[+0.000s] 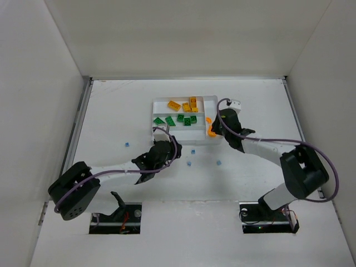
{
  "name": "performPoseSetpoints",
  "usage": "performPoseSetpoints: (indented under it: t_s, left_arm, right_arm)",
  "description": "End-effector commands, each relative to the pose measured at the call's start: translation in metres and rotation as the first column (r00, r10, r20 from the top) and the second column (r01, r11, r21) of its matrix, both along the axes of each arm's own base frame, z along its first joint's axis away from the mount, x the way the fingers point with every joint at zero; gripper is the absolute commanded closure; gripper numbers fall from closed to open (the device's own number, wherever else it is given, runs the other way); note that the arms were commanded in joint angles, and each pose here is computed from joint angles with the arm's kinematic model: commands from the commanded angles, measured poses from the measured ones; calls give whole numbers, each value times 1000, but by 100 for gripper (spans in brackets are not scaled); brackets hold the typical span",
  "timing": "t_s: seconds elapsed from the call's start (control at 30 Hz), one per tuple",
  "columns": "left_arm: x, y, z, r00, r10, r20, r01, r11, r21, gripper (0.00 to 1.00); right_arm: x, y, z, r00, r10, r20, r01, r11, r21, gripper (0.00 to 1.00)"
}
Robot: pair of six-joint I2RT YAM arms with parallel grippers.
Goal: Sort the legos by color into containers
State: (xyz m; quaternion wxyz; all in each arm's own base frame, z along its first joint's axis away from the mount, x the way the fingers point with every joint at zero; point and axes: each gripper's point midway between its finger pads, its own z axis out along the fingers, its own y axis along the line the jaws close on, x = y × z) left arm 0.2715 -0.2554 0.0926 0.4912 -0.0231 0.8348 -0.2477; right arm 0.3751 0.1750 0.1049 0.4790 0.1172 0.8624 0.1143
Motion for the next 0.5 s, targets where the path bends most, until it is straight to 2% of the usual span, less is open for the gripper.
performPoseSetpoints:
  t_s: [0.0, 0.07, 0.13, 0.47]
  left_arm:
    - [0, 20, 1, 994, 101, 29, -101, 995, 6, 62]
    - [-2, 27, -9, 991, 131, 14, -131, 991, 18, 61]
    - [-3, 31, -16, 988, 154, 0, -154, 988, 19, 60]
    - [2, 30, -42, 983, 176, -43, -172, 982, 79, 57]
  right_arm:
    - [41, 7, 32, 995, 1, 98, -2, 1000, 14, 60]
    - [44, 9, 41, 994, -1, 112, -2, 1000, 27, 49]
    - [41, 9, 51, 990, -3, 138, -4, 999, 47, 43]
    - [-32, 65, 31, 981, 155, 113, -166, 982, 91, 42]
